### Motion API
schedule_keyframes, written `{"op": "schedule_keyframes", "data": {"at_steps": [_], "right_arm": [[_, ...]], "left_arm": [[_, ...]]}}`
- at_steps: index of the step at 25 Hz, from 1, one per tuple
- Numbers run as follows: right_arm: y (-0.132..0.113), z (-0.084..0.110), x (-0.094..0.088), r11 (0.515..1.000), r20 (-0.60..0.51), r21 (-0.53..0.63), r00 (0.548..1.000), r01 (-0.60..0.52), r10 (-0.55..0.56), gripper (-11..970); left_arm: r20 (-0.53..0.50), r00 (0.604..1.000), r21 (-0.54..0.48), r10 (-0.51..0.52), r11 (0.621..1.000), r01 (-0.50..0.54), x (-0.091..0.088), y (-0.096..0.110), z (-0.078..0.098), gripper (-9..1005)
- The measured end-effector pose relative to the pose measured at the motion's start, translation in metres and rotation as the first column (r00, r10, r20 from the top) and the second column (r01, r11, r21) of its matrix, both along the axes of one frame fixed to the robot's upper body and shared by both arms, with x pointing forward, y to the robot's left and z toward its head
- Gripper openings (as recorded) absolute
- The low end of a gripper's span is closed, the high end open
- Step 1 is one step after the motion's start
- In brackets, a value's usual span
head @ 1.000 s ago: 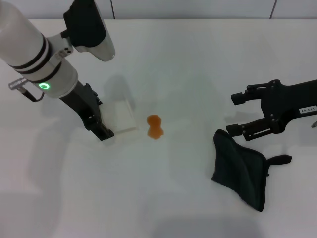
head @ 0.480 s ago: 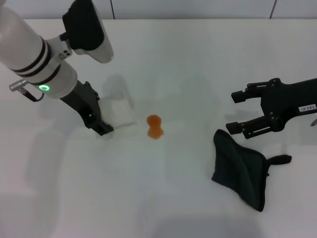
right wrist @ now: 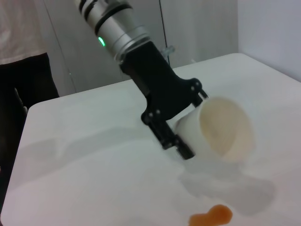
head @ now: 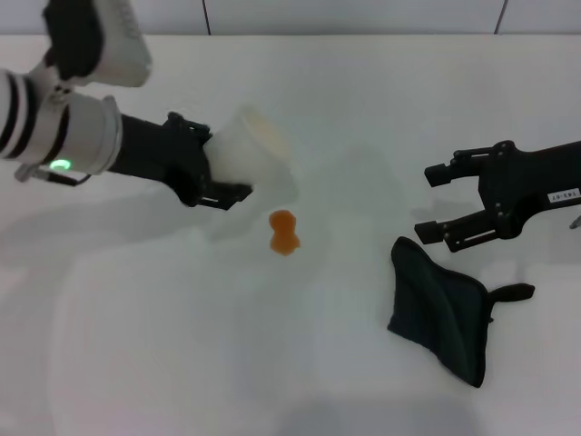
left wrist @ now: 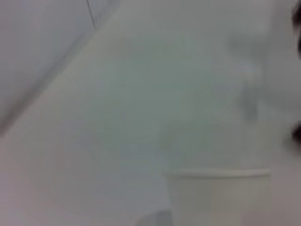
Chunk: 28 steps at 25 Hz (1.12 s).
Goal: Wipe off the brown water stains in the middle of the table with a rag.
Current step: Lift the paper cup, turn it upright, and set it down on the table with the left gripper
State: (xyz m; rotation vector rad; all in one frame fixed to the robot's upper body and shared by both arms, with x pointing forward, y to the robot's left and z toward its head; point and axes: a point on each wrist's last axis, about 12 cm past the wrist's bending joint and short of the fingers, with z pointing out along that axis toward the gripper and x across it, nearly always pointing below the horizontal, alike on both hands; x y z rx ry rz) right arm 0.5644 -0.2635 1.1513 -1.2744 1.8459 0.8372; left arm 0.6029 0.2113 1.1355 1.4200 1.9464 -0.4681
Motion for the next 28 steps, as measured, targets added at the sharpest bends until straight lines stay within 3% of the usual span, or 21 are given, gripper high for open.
{"op": "schedule_keyframes", "data": {"at_steps": [5, 16, 24, 28], "right_arm": [[0.001, 0.0, 0.0, 1.0, -0.001, 0.0, 1.0, -0.002, 0.002, 870], [0.0, -0.002, -0.002, 1.0, 0.001, 0.013, 1.0, -0.002, 0.002, 869], [-0.002, -0.004, -0.005, 1.0, -0.002, 0.026, 1.0, 0.002, -0.001, 869], [-0.002, -0.005, -0.005, 1.0, -0.001, 0.026, 1.0, 0.001, -0.001, 869]], "left_arm": [[0.075, 0.993, -0.251, 0.092, 0.966, -0.07, -0.017, 0.033, -0.026, 655], [0.155, 0.947, -0.423, 0.282, 0.885, -0.194, -0.051, 0.077, -0.08, 650], [0.18, 0.907, -0.423, 0.381, 0.862, -0.278, -0.063, 0.07, -0.111, 649], [0.182, 0.904, -0.429, 0.388, 0.858, -0.282, -0.066, 0.061, -0.118, 649]]}}
